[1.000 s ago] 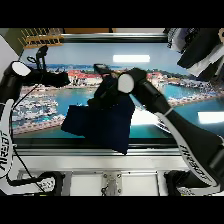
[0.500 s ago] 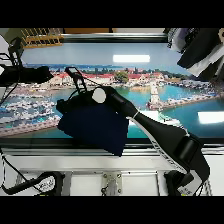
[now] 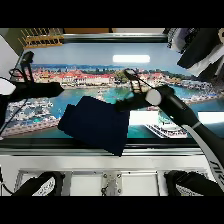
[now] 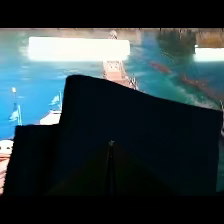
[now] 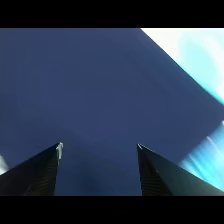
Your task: Fold the clothes and pants, and hang the long-sleeved shirts on hangers.
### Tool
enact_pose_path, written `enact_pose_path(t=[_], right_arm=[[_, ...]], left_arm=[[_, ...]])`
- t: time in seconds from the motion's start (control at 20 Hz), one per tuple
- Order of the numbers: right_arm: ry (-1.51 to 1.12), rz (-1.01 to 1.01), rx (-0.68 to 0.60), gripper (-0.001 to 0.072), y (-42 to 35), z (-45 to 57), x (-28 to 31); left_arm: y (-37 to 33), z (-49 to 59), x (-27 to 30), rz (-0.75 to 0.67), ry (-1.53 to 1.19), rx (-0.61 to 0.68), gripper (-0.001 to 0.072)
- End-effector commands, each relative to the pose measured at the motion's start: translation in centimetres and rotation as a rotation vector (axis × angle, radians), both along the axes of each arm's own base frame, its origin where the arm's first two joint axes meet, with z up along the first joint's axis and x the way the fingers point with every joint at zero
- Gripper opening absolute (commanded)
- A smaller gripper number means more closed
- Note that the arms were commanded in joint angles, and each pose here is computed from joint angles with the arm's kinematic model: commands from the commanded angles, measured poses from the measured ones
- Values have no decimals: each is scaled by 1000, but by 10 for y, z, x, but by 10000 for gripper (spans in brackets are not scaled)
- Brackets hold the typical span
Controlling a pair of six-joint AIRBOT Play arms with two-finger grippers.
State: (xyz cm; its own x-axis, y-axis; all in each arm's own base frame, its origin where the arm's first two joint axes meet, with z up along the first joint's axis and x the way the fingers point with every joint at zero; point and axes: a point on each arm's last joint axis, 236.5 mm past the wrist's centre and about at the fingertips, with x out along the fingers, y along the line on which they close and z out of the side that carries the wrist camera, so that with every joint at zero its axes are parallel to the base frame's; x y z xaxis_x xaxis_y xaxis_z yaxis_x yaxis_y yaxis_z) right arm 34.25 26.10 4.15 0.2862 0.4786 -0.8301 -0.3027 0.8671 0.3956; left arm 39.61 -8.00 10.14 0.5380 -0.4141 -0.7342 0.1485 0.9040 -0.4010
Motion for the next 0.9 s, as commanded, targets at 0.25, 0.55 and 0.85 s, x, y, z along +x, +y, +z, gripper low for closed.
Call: enact_pose_path(t=[0.25,0.55,0.85], right_arm=[[423,-482,166,717,-75,-116,-55],[571,-434,334,716,1,-146,-64],[553,-294,380,692,61,-133,-61]], left_arm=[[-70,-37,-31,-144,14,3,11],[-70,-37,-32,-144,16,2,10],[-71,-37,-32,-145,17,1,11]])
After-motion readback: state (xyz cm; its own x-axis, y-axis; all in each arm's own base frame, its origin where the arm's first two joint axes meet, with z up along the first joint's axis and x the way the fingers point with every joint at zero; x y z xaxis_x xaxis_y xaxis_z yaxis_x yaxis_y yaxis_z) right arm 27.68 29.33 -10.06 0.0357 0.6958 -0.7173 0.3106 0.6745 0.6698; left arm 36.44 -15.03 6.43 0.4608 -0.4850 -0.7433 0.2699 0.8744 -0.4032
